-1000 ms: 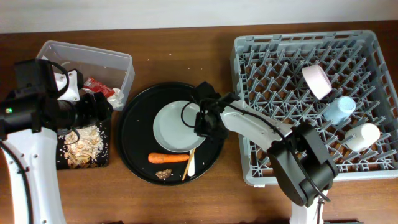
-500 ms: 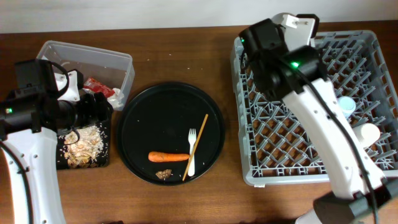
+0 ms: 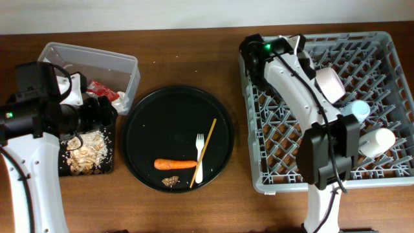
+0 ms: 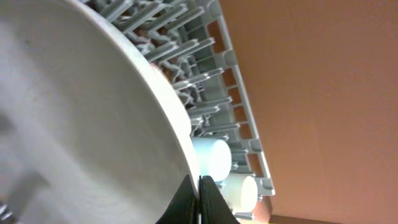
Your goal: Sort waste into correct bins and load items into the dishwasher rack
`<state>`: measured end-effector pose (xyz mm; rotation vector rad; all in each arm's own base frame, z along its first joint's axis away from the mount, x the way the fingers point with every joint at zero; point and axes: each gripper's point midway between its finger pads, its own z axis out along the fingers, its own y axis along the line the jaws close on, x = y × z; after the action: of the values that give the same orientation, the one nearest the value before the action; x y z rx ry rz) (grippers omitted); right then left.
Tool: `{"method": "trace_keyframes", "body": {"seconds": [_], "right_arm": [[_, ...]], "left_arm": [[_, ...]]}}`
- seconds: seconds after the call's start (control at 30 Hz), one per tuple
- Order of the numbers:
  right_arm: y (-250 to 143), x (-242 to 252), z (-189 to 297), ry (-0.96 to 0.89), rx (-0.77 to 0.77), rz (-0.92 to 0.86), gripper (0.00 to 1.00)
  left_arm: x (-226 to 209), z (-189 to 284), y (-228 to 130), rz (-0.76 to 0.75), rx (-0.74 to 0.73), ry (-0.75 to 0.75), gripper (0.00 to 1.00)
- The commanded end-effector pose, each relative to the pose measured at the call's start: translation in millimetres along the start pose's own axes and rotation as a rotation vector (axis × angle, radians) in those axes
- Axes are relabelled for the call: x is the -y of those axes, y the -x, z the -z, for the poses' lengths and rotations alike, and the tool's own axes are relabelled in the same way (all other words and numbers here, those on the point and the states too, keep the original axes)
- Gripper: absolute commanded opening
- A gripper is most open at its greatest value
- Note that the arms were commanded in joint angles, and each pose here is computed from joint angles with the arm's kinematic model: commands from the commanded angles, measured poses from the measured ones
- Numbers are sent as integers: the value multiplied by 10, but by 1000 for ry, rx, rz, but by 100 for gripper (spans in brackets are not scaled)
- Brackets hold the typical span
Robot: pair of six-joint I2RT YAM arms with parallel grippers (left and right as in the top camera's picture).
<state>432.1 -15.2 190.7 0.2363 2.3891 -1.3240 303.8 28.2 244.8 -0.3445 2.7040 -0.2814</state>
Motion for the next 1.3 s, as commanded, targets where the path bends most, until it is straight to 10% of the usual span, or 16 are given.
{"method": "trace_keyframes", "body": {"seconds": [0.0, 0.23, 0.33, 0.4, 0.6, 0.87, 1.07, 1.27], "right_arm": [[-116, -417, 397, 167, 1, 28, 4], [-157, 54, 1330, 540, 65, -124, 39], [-254, 549, 1412, 801, -5, -226, 95], [-484, 445, 1784, 1228, -79, -36, 99], [-1157, -490, 2391, 1344, -299, 56, 100], [-1983, -2440, 2011, 1163, -424, 176, 69], [-2083, -2577, 1924, 1133, -455, 179, 24], [-1773, -2422, 2195, 1190, -419, 153, 11]], "left_arm": [[11, 7, 4, 2, 2, -10, 87], [11, 7, 3, 2, 1, -10, 87], [12, 7, 1, 2, 1, -10, 92], [11, 6, -6, 3, -2, -10, 92], [-9, -59, -44, 7, -18, -8, 92], [-7, -59, -44, 7, -17, -9, 92], [-8, -59, -43, 7, -17, -9, 92], [-8, -59, -43, 7, -17, -9, 92]]}}
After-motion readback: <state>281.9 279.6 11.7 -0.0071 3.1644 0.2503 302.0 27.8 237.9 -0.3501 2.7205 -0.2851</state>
